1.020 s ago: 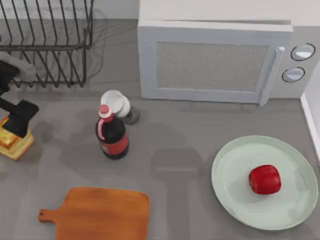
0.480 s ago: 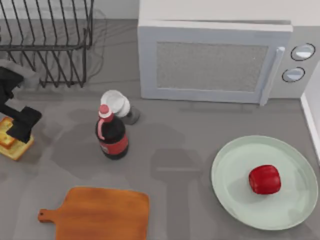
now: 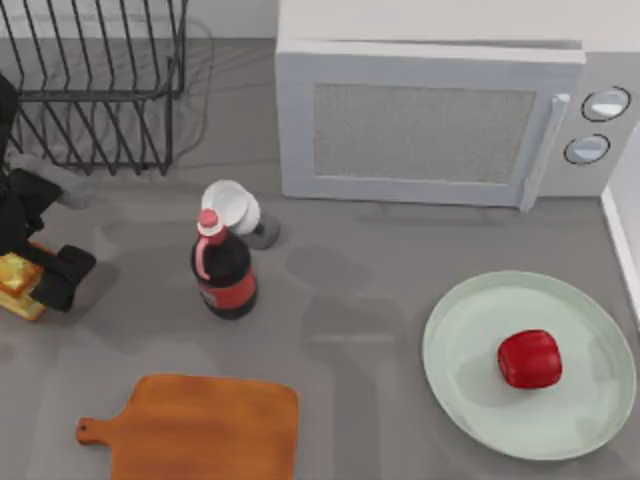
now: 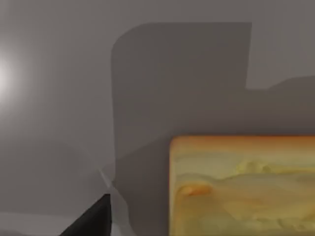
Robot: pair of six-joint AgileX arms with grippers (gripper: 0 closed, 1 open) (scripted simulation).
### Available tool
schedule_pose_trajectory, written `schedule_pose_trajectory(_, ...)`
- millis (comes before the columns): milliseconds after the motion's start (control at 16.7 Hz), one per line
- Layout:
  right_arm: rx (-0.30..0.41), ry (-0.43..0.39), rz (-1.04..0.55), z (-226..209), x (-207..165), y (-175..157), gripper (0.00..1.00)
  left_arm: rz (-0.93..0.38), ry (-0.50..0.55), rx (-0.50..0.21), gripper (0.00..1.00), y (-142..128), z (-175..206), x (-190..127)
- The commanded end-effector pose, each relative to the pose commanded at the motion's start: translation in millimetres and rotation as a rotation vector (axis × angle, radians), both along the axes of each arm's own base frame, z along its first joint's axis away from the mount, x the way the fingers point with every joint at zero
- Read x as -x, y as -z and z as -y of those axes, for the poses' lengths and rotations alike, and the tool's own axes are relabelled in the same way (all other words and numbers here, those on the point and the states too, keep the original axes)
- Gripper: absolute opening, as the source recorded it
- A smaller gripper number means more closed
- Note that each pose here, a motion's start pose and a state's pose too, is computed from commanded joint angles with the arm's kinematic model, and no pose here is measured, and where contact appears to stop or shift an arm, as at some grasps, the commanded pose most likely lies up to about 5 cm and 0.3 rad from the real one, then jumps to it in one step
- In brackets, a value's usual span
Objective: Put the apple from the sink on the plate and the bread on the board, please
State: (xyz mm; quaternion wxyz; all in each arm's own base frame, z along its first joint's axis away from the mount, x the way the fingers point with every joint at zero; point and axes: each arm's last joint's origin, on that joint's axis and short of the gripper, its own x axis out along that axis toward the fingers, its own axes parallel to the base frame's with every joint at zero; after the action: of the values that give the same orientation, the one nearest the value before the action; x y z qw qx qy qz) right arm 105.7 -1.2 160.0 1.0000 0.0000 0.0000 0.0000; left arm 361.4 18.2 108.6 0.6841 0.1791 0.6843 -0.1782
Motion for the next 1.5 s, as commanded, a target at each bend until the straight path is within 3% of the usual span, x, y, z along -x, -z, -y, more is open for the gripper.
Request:
schedule_pose_trajectory(60, 0.000, 0.000, 0.000, 0.0, 0.0, 0.0, 1.00, 0.000, 0.000, 0.000, 1.00, 0.0, 0.0, 0.0)
schedule_pose_trajectory(840, 0.000, 0.000, 0.000, 0.0, 0.0, 0.0, 1.00, 0.000, 0.000, 0.000, 0.02, 0.0, 0.0, 0.0)
schedule_pose_trajectory(1500, 0.000, 0.000, 0.000, 0.0, 0.0, 0.0, 1.00, 0.015, 0.001, 0.006, 0.00, -10.7, 1.2, -1.5)
